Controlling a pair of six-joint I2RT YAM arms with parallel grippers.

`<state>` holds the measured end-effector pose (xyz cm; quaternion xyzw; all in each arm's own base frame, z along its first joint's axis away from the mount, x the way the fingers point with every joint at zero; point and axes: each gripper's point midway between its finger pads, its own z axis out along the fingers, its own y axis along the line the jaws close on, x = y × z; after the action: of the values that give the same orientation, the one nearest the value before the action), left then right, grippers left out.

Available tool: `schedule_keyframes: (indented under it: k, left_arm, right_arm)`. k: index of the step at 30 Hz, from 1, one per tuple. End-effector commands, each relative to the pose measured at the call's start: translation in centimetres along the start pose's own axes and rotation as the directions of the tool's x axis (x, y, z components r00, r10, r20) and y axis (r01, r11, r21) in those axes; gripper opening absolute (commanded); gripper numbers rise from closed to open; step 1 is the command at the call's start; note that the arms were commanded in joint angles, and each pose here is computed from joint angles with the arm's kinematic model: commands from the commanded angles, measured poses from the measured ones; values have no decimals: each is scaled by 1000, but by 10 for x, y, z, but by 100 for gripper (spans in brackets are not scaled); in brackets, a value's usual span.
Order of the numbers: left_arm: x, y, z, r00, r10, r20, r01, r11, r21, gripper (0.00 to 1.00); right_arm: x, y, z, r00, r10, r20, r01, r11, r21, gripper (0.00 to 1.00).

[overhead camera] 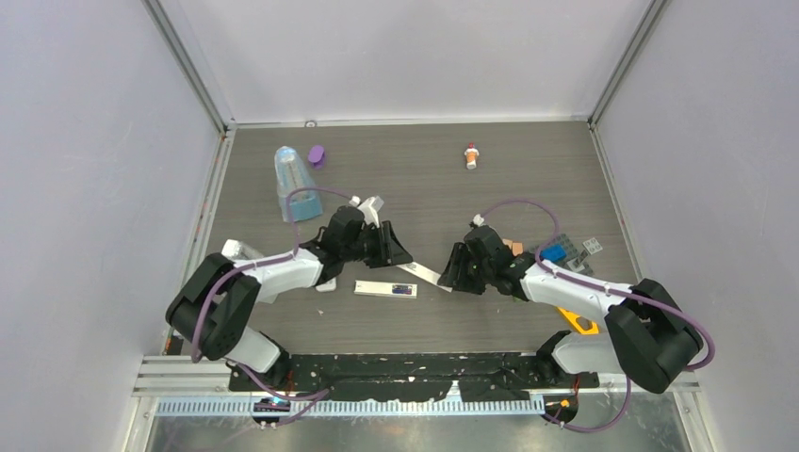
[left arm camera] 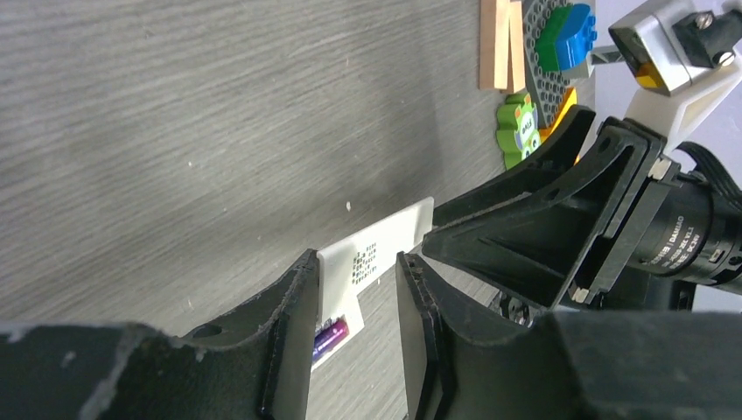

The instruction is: Load the batteries into the remote control

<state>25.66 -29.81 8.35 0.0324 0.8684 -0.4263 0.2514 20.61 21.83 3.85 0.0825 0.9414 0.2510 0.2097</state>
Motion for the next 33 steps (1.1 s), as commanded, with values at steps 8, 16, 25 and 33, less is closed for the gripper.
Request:
schedule_keyframes:
  k: [8,16,25,33]
  left_arm:
    - [25,-2,-25,1000,5,-29,-5,1000,-14,36]
    - [29,0,-36,1000,1,-18,-2,1000,-21,27]
    - [35,-4,-34,999,-27,-37,27,1000,9,25]
    - [40,-9,-33,997,-62,-49,65,996,59,25]
  right_arm:
    - [-6,32,-9,999,-46,10,47,993,-110,50]
    - [2,36,-4,998,-62,-16,59,991,-124,50]
    - [9,35,4,997,-58,-40,53,990,-128,50]
    - [13,33,12,998,-41,-54,33,991,-129,50]
